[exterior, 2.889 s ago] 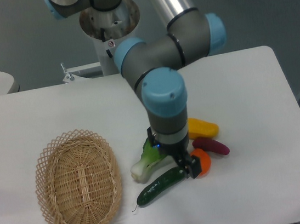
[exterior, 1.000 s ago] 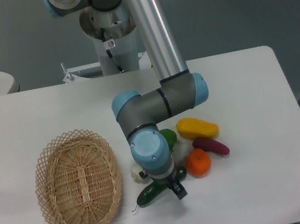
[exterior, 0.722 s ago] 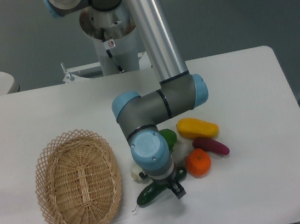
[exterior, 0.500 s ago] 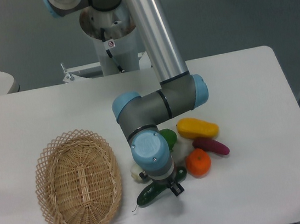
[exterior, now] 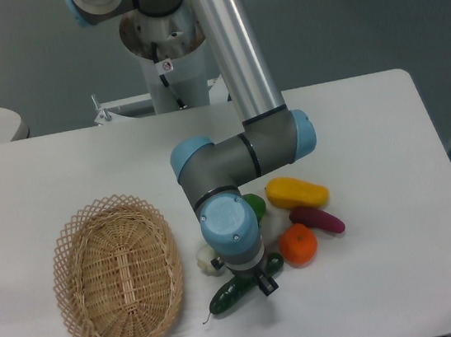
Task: Pick up the cucumber from the table
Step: 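Close the gripper around the green cucumber, then lift the cucumber off the table toward the wicker basket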
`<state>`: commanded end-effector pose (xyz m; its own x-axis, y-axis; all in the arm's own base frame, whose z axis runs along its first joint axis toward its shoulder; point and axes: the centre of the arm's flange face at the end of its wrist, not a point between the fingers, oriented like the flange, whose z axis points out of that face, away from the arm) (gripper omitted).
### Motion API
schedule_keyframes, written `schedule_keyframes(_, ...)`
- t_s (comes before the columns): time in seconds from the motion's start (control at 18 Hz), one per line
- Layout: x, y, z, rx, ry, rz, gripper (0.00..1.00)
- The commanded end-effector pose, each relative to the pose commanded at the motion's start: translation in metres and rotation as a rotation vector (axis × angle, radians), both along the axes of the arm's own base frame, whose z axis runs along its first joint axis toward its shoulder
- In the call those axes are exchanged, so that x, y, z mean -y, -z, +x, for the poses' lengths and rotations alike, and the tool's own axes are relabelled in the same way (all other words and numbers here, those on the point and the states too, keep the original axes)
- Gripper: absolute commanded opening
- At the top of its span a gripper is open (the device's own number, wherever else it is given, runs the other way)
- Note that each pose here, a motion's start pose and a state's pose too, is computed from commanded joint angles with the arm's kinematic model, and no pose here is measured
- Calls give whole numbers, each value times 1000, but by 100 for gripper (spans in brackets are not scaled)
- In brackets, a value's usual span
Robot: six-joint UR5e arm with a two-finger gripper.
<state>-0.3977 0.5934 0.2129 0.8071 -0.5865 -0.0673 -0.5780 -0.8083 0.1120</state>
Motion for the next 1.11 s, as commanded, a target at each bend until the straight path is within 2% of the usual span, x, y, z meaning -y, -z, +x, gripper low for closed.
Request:
schedule_keyframes(0.28,0,-47,0,26,-7,117,35)
schedule_keyframes(0.44,0,-79,12,67,-1,195,35)
schedule_keyframes(0.72,10,-135,43,147,6,246,35)
schedule_keyframes(1.11,22,-161,51,185,-4,278,35)
